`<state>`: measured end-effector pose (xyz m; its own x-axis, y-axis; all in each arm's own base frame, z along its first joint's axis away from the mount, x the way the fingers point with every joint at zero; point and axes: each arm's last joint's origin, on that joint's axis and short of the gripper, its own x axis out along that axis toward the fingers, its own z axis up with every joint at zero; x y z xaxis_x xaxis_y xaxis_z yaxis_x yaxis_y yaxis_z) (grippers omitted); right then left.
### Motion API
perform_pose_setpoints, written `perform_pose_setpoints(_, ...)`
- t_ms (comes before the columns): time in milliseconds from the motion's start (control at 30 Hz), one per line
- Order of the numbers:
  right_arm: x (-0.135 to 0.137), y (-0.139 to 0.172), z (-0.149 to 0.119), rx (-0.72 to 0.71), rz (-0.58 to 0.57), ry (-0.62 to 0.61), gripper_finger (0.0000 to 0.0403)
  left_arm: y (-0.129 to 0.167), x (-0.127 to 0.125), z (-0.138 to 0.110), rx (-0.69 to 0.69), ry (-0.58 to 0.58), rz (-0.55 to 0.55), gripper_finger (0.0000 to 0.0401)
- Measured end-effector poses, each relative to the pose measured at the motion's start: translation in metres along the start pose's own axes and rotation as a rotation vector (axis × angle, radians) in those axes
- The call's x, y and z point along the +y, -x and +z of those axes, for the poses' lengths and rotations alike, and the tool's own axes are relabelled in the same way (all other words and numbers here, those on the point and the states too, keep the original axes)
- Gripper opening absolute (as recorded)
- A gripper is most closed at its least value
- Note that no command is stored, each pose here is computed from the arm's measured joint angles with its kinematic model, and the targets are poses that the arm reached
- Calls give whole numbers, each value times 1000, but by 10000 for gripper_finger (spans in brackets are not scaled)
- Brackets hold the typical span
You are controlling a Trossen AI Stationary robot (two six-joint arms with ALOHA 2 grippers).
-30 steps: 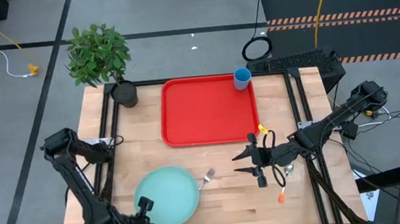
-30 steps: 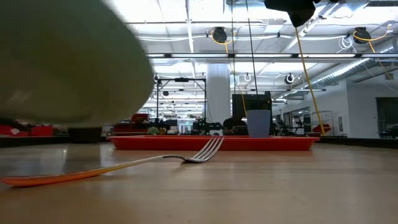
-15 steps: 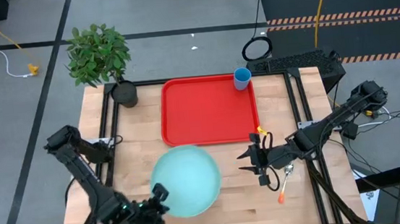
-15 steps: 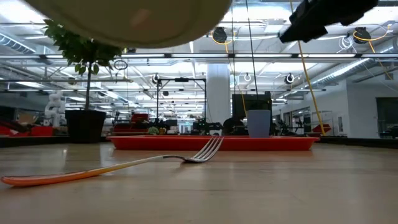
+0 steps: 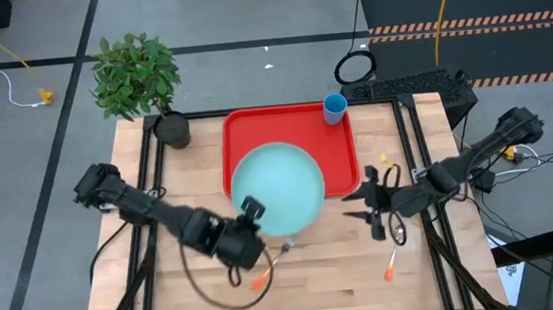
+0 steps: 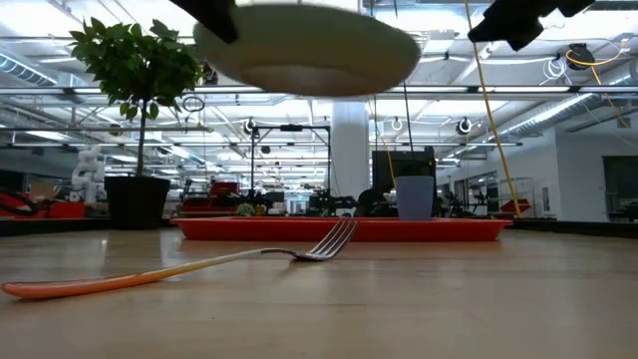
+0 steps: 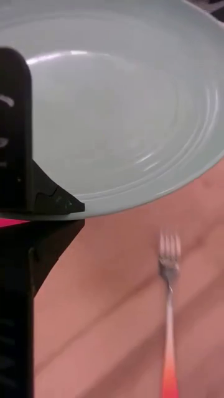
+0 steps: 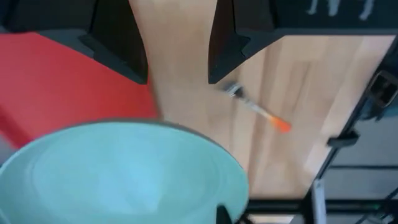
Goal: Pick and place plate/cup/fork/spoon on tray
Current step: Put the blue plate on the orange serving tray to the bottom left of the blue cup
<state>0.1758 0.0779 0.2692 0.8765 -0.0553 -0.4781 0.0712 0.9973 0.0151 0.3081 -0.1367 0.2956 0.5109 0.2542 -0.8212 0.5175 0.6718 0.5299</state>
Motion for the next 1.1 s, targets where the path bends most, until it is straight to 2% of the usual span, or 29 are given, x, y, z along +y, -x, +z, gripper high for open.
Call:
perform_pose_setpoints(167, -8, 15, 3, -43, -23, 6, 160, -15, 28, -12, 33, 68, 20, 7)
perform_pose_setpoints(400, -20, 34, 7, -126, -101, 64, 160, -30, 68, -18, -73, 116, 64, 11)
perform_pose_setpoints(600, -28, 48, 10, -181, -128, 98, 160, -51, 93, -33, -114, 145, 54, 7)
perform_pose_setpoints(833, -34, 53, 11, -211, -257, 145, 160, -88, 100, -60, -134, 161, 64, 6)
perform_pose_setpoints(1100, -33, 51, 11, -198, -262, 197, 160, -123, 98, -88, -212, 158, 65, 13)
